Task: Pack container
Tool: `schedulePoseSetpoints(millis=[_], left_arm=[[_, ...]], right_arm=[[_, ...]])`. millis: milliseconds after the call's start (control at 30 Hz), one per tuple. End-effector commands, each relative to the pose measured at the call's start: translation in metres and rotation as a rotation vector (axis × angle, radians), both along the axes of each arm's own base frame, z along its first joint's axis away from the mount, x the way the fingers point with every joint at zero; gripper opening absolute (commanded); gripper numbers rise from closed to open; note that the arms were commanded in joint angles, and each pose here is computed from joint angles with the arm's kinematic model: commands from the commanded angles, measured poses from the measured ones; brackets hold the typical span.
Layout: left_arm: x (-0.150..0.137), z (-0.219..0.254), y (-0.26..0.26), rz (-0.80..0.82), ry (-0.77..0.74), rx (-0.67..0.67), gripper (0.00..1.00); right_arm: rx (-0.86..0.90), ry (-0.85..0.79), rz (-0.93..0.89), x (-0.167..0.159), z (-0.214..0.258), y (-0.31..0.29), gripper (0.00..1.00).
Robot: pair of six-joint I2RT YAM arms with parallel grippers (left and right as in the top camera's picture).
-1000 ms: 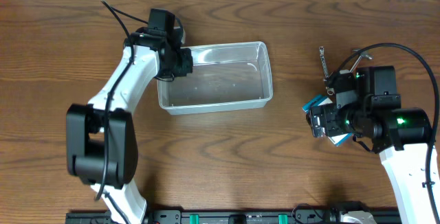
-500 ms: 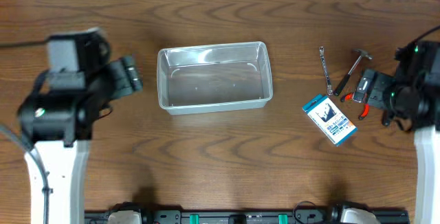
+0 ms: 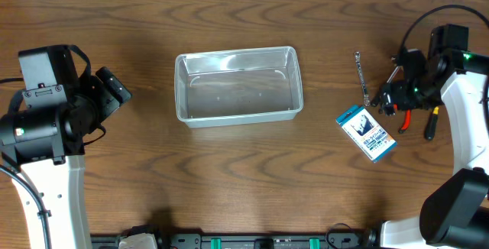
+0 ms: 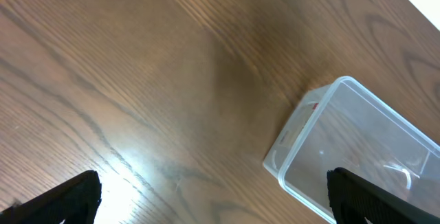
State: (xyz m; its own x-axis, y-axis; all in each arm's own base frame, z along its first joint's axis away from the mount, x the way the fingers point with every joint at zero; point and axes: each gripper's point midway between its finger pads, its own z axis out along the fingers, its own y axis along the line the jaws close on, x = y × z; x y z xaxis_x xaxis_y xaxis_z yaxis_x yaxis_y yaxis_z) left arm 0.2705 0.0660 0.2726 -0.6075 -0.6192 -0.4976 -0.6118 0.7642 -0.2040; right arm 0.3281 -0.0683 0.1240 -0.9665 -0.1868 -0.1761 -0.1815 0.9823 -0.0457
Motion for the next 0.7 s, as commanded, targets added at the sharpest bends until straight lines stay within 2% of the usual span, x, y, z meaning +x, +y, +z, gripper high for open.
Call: schedulePoseSetpoints(millis=[0, 167, 533, 667], left_arm=[[-0.003, -0.002, 0.007, 0.038, 0.018, 0.018, 0.98], [-0.006, -0.002, 0.012, 0.056, 0.026, 0.046, 0.98], [-0.003, -0.001, 0.013, 0.057, 0.015, 0.05, 0.98], [-0.002, 0.0, 0.013, 0.057, 0.01, 0.05, 0.98]], right_arm=[[0.034, 0.0, 0.183, -0.002, 0.002, 0.014, 0.99], [0.033, 0.061, 0.228, -0.015, -0.004, 0.025, 0.99], [-0.054, 0.067, 0.234, -0.012, -0.037, 0.04, 0.99], [-0.048, 0.105, 0.26, -0.025, -0.054, 0.042, 0.99]])
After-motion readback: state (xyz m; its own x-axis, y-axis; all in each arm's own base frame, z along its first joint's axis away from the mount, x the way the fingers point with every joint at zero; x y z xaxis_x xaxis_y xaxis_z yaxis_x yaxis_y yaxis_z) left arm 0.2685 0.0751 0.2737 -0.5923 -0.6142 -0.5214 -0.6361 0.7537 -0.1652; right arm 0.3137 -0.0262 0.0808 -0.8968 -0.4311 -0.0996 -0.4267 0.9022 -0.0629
